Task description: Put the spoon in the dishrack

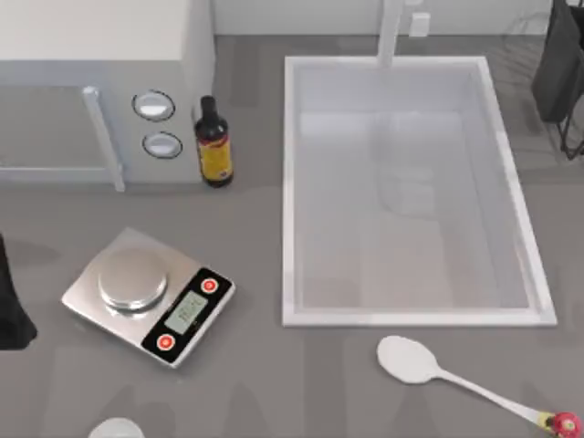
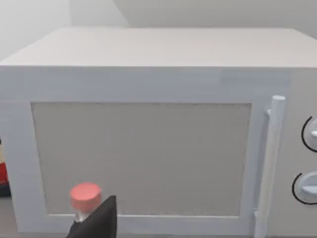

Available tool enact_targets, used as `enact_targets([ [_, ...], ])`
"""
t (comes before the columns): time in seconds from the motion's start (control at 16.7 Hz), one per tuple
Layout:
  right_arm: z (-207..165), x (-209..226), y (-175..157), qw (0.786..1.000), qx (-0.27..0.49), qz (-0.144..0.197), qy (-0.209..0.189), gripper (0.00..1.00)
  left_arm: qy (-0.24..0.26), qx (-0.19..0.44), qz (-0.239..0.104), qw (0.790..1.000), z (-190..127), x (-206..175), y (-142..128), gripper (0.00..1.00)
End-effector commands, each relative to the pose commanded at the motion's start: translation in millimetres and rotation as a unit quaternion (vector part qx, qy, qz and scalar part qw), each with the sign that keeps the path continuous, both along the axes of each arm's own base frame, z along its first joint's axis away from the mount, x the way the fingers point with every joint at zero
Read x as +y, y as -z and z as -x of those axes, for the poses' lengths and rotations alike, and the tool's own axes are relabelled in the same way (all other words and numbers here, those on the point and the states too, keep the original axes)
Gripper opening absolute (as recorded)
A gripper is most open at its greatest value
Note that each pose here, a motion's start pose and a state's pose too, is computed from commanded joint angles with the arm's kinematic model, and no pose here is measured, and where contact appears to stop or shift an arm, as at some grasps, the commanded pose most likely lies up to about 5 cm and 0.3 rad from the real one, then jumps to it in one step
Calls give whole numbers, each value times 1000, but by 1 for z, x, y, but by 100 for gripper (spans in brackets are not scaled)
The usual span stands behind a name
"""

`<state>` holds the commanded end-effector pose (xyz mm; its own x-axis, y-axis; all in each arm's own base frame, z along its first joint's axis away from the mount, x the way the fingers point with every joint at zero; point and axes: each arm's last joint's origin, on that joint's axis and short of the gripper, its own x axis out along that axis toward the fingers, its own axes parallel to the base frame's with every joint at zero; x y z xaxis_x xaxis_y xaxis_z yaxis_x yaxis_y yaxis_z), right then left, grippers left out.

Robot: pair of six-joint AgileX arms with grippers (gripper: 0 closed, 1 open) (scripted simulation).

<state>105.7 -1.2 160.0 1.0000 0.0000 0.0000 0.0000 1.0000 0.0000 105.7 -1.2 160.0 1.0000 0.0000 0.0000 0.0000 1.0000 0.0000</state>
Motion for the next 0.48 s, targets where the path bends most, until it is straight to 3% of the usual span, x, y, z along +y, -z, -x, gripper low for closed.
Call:
enact_targets([
  [0.24,0,2,-4,1000,17,8,-10,100,0,0,0,1000,0,0,0,100],
  [0.48,-6,12,-23,990,113,51,-60,100,0,0,0,1000,0,0,0,100],
])
